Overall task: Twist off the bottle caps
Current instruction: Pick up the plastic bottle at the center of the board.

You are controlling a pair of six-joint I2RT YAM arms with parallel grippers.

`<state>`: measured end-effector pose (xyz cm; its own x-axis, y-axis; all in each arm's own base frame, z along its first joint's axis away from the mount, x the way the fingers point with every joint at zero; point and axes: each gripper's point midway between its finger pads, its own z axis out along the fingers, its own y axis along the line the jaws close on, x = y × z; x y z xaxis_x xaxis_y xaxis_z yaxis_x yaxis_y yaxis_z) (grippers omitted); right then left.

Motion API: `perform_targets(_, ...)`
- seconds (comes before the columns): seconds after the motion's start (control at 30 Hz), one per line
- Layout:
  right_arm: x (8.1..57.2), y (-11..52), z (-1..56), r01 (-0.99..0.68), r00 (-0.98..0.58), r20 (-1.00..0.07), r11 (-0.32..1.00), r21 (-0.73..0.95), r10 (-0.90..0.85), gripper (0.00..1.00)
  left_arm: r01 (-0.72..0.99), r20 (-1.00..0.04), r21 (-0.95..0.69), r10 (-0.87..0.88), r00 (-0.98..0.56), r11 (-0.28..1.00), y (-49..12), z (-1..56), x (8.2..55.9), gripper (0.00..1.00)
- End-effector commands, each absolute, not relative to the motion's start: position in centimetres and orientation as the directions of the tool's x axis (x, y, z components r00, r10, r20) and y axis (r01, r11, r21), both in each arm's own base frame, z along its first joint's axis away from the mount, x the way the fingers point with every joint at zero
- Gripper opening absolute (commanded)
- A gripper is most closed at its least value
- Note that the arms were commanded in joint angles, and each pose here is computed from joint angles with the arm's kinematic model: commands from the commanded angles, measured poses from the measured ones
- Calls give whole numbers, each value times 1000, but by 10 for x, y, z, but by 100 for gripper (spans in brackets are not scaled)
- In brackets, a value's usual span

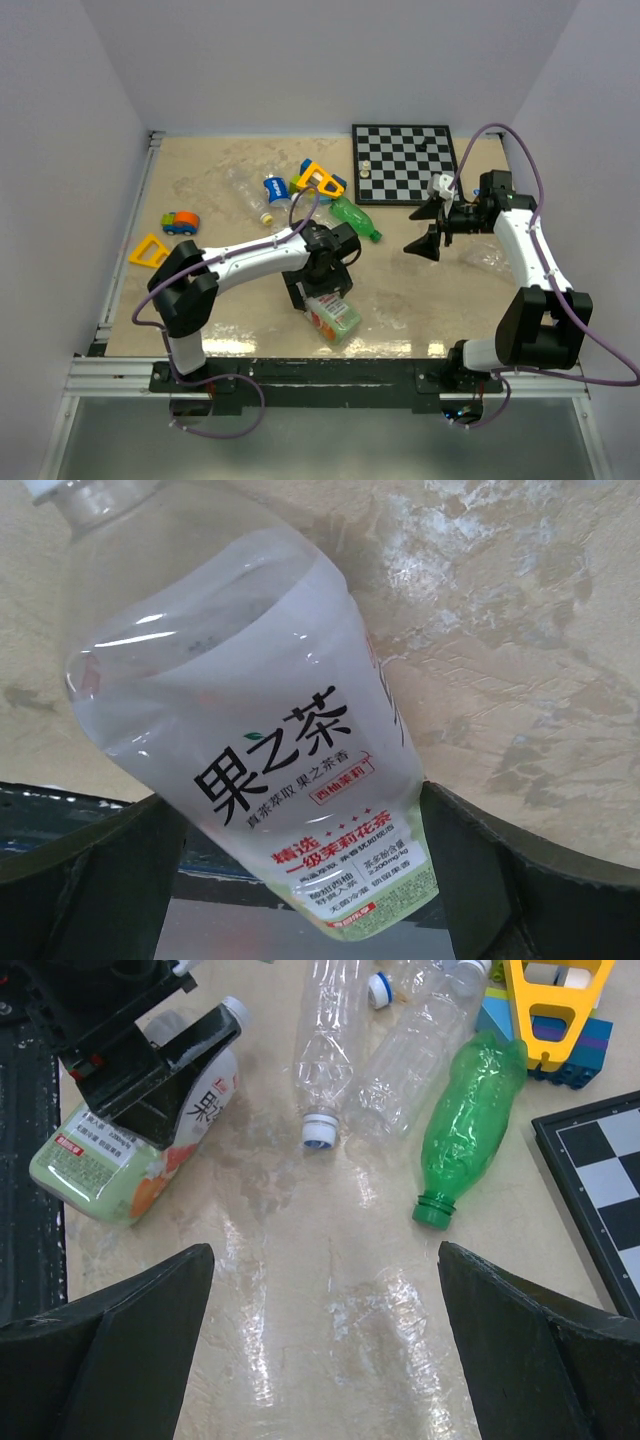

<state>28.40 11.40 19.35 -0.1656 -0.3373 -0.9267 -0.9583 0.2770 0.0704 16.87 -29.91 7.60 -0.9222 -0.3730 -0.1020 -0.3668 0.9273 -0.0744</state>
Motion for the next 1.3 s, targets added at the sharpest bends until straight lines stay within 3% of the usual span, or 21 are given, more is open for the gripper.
perform_targets(0.0, 285, 118, 211, -969, -106, -943, 244, 28, -314, 98, -382, -60, -43, -384, -921, 923, -303, 57, 164, 100)
perform_targets(0.8, 273, 122, 208, -982, -93, -947, 185, 36, -306, 98, -291, -55, 127, -286, -957, 948, -246, 30, 138, 98)
perform_targets(0.97, 273, 121, 208, -983, -90, -948, 181, 34, -306, 98, -242, -122, 70, -232, -965, 968, -250, 36, 152, 82)
perform_targets(1.13, 273, 121, 207, -983, -91, -947, 178, 36, -307, 98, -43, -276, -72, -62, -959, 996, -265, 61, 182, 55)
perform_targets(1.27, 273, 121, 207, -983, -91, -947, 178, 36, -307, 98, 182, -364, -126, 125, -923, 975, -271, 72, 192, 50)
